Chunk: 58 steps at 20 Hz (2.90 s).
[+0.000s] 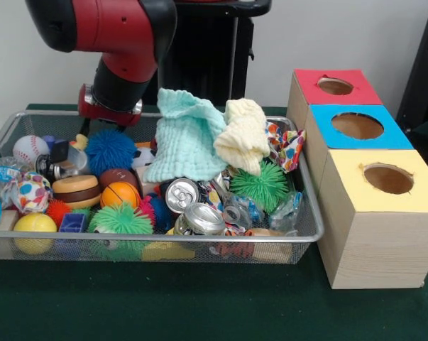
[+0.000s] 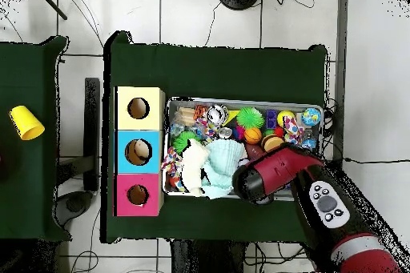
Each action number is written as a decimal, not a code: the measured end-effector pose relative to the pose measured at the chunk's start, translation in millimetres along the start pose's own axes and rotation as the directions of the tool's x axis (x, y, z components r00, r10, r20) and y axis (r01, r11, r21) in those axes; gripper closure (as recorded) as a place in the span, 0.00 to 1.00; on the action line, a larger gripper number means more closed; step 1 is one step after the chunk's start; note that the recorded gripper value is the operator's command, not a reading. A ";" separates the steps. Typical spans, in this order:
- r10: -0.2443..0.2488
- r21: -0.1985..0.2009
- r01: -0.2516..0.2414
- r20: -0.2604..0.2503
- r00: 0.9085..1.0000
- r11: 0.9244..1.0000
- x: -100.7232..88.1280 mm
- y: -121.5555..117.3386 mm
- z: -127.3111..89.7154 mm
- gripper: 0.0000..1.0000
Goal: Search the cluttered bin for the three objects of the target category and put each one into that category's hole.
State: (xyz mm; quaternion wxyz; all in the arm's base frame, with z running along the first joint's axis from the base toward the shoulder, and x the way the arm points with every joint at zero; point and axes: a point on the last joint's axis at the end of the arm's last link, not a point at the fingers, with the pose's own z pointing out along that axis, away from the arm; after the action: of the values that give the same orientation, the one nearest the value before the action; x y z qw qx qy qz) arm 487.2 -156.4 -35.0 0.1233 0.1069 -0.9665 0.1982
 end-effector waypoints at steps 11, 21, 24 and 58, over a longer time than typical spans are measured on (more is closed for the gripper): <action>-0.045 0.029 0.043 0.068 0.997 0.999 3.7 -3.1 1.2 0.00; -0.041 0.038 0.038 0.106 0.994 0.999 6.5 -12.8 2.3 0.00; -0.035 0.042 0.031 0.118 0.992 0.999 7.0 -18.4 1.0 0.00; 0.191 -0.125 -0.172 0.167 0.967 0.977 18.3 -59.1 28.8 1.00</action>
State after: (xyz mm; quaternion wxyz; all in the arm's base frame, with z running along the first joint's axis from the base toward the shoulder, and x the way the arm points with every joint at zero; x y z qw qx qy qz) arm 479.3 -224.2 -34.4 0.0235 0.0282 -0.9888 0.1449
